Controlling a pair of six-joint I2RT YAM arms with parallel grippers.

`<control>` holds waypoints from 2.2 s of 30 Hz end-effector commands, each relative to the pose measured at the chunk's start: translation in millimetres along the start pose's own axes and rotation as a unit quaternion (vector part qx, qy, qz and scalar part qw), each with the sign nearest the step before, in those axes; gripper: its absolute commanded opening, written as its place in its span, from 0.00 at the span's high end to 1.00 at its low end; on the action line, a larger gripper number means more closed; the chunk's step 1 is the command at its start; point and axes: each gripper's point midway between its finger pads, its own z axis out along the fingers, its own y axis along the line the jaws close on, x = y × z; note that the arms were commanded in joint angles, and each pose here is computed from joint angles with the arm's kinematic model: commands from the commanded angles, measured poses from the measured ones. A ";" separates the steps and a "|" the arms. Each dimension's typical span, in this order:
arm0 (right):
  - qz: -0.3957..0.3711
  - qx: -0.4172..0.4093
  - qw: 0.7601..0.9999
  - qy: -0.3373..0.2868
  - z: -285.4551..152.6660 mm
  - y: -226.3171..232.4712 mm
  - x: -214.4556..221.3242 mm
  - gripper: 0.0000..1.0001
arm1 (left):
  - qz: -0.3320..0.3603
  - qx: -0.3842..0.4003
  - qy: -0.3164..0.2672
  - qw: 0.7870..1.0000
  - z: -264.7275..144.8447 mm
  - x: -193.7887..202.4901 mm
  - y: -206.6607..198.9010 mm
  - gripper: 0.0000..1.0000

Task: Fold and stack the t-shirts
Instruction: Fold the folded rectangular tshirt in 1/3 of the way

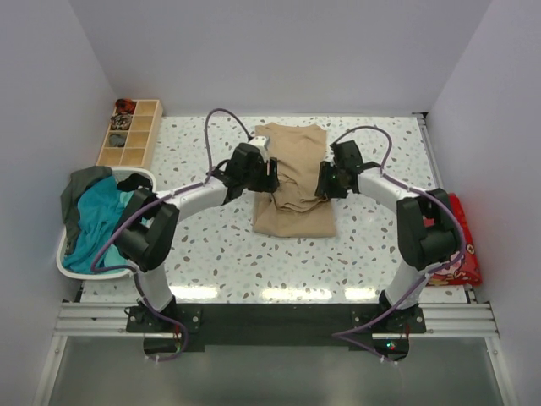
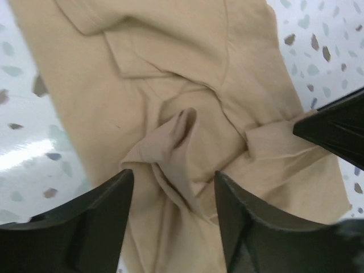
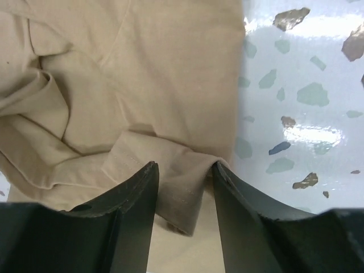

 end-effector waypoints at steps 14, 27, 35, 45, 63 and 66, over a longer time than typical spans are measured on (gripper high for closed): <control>-0.021 -0.105 0.993 -0.054 -71.9 36.0 -20.3 0.45 | 0.004 0.121 -0.033 0.992 -53.9 -15.8 -5.5 0.29; -0.023 -0.142 0.988 0.050 -51.1 42.9 34.7 0.57 | 0.018 0.263 0.053 0.963 -68.0 27.4 -68.7 0.32; -0.024 -0.160 0.984 0.073 -39.6 50.0 41.1 0.57 | 0.011 0.247 0.136 0.959 -43.1 69.2 -59.9 0.35; -0.037 -0.132 0.988 0.070 -5.7 43.5 26.8 0.57 | 0.023 0.093 0.114 0.989 5.1 66.5 -6.5 0.37; -0.029 -0.047 0.998 -0.013 41.5 23.9 -55.5 0.63 | -0.028 0.041 0.118 0.992 -31.8 113.9 23.9 0.37; -0.027 -0.037 0.999 -0.015 43.5 18.2 -56.4 0.63 | -0.053 0.060 0.124 0.989 -46.6 127.8 15.7 0.37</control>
